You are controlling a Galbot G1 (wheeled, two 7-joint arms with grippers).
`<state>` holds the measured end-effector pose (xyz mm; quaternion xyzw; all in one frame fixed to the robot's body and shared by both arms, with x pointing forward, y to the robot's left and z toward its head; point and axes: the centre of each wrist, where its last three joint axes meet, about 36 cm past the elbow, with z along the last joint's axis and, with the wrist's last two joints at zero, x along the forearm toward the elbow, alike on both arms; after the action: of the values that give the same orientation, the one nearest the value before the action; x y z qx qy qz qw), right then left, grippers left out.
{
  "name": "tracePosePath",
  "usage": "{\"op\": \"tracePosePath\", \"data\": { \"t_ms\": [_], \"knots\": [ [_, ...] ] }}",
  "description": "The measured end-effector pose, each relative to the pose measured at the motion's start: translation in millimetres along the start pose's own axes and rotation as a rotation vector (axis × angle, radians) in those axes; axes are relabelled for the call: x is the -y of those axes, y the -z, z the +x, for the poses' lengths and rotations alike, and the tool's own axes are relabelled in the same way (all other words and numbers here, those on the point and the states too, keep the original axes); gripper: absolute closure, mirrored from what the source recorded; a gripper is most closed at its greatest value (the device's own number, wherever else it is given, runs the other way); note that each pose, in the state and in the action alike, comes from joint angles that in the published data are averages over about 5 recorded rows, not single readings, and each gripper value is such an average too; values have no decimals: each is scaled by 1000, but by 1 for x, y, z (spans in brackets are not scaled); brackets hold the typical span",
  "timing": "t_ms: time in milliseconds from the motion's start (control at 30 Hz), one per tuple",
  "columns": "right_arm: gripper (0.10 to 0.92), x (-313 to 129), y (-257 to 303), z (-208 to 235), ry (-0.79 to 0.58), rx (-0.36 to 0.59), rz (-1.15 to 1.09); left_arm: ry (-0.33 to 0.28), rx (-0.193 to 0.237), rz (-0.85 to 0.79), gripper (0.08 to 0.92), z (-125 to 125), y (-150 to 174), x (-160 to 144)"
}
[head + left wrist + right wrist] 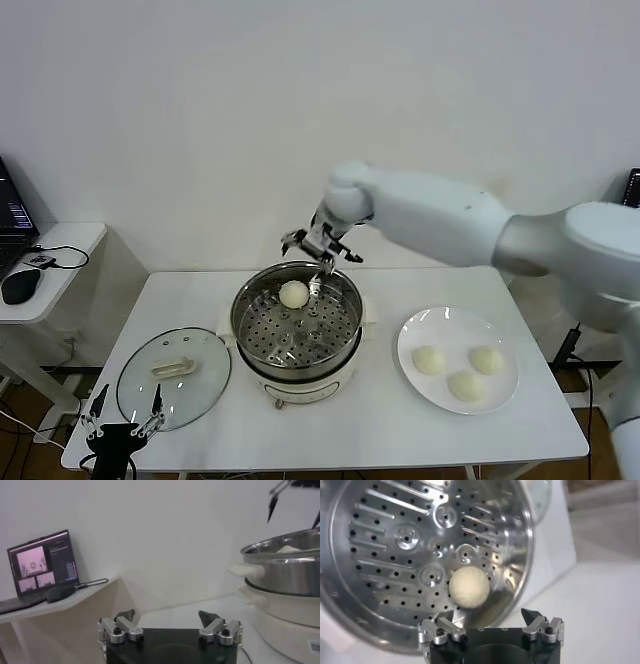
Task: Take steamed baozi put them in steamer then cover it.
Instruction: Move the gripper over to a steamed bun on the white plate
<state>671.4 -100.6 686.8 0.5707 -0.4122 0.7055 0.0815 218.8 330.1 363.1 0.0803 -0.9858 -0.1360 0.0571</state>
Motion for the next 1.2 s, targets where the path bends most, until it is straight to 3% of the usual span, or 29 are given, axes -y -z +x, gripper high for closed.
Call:
{"op": "tracePosePath", "data": {
  "t_ms": [200, 400, 767, 1200],
  "knots": [
    [200, -51, -24, 38, 32, -75, -199, -3, 5, -9, 177, -5, 4, -4],
    [200, -120, -44, 49, 75, -118, -374, -15, 5, -13, 177, -9, 6, -4],
    [200, -228, -60, 15, 158, -125, -582, -13, -11, -20, 177, -12, 2, -5],
    [200, -293, -63, -38, 218, -148, -640, 3, -31, -33, 177, -10, -4, -13]
  ]
}}
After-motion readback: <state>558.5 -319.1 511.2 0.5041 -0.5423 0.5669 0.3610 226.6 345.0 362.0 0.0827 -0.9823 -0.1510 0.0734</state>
